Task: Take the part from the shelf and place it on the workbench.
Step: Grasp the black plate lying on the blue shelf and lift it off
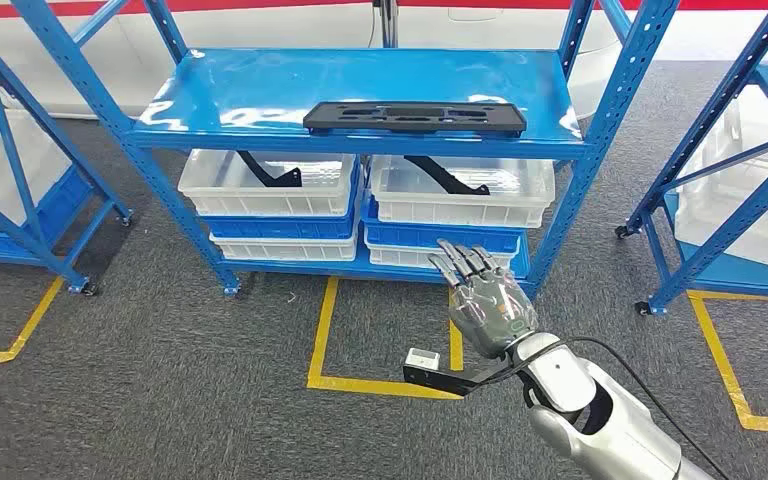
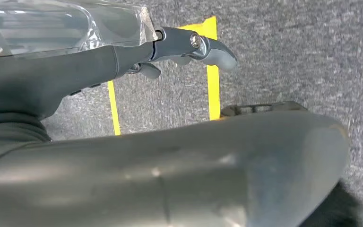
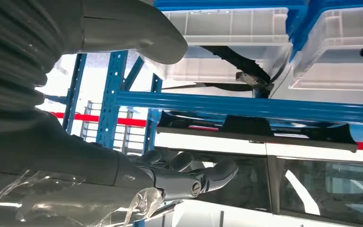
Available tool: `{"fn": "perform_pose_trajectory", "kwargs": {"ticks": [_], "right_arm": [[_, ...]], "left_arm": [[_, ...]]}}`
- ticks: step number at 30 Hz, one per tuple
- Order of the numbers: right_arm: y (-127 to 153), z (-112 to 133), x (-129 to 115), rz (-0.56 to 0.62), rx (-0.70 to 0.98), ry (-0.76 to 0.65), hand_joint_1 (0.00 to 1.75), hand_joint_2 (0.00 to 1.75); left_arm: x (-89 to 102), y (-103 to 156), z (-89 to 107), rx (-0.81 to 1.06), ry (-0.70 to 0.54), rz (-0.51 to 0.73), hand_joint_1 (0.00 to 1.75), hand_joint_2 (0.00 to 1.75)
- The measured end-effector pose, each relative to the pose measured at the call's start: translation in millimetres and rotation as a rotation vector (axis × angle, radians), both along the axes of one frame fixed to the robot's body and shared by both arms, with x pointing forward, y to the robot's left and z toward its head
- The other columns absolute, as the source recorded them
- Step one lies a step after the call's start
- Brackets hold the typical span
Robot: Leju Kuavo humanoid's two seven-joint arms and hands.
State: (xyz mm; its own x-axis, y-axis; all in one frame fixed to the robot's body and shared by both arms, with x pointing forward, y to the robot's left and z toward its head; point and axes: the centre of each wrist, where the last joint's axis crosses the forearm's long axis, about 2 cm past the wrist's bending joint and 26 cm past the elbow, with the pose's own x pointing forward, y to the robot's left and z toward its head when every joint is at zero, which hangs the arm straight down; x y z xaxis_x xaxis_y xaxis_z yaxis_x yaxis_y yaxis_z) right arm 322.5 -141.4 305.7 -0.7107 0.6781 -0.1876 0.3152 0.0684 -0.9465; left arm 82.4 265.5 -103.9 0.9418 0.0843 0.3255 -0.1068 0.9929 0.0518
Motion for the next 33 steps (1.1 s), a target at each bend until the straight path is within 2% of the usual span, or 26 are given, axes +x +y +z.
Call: {"fn": "perform_pose_trajectory", "kwargs": {"ticks": [21,33], "right_arm": [[5.3,1.8,-2.8,0.033,0.002,0.019,0.00,1.75],[20.7,4.7,-9.2,0.099,0.014,0.028,0.00,1.75]], "left_arm": [[0.8,0.1,0.1,0.006,-0.002,-0.017,0.00,0.00],[-0.8,-0.7,-0.2,0.007,0.000,-0.023,0.00,0.00]]}}
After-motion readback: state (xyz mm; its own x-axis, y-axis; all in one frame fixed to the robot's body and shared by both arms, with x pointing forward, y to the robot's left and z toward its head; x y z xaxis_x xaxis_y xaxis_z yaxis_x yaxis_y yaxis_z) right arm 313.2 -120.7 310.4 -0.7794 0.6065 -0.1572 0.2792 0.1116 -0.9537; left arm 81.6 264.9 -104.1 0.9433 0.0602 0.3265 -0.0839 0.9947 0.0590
